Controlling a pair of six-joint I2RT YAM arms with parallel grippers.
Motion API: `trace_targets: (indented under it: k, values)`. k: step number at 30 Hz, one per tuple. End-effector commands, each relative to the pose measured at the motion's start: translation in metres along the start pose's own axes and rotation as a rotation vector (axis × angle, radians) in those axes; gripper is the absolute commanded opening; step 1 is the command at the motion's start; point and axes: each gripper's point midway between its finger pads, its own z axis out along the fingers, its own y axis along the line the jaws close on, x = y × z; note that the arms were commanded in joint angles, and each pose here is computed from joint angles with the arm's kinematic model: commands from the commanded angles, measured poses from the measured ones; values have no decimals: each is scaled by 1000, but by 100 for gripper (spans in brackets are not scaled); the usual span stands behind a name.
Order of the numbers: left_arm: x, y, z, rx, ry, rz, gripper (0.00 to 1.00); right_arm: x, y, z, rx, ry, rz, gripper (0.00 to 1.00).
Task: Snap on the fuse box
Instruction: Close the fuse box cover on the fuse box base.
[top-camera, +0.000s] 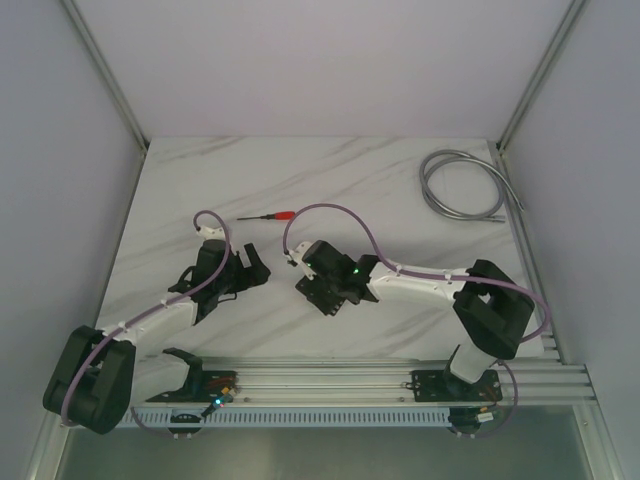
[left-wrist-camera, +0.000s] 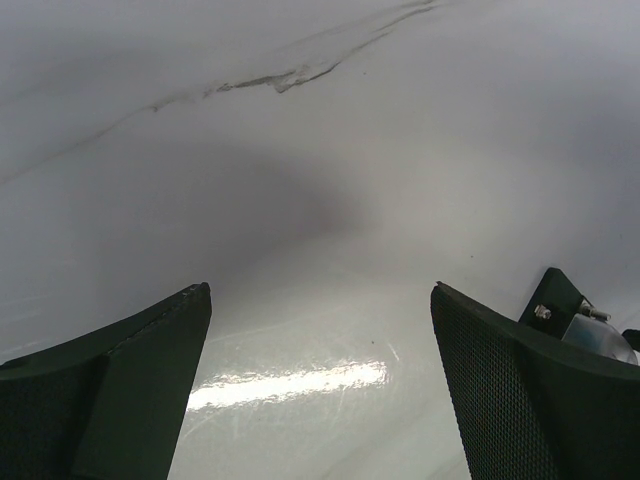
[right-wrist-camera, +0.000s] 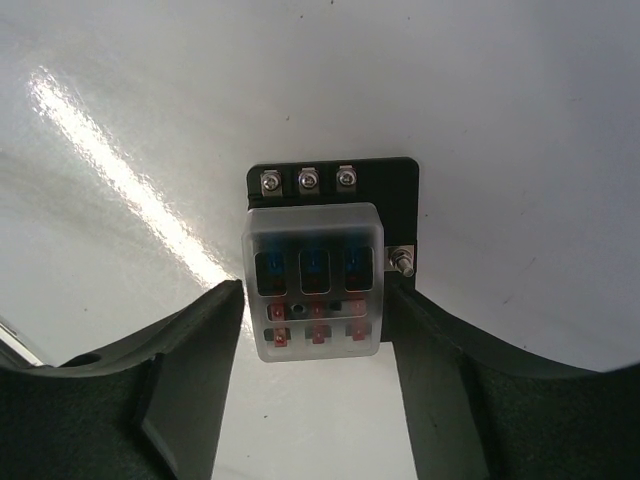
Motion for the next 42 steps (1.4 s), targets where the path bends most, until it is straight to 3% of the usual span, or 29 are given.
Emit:
trace_targets:
  k: [1,3,9,16,26,34,42]
  values:
    - [1,-4,1,25,4,-11,100,-6,5,0,-12,-17,13,69]
    - [1,-6,0,37,9,-11,100,-10,4,-3,-3,-32,31,74]
    - [8,-26,-4,151,44,-21,99,-16,-8,-21,23,-86,161,77]
    - [13,-55,-13,266,80,-14,92,-18,-11,-31,-43,-158,293,69]
    - [22,-73,-18,317,111,0,92,-7,-6,2,-63,-72,309,53]
    - [33,-92,-17,362,154,27,86,-10,-10,3,-43,-56,312,53]
    - [47,-122,-17,416,201,80,77,-15,-25,-37,19,-168,464,53]
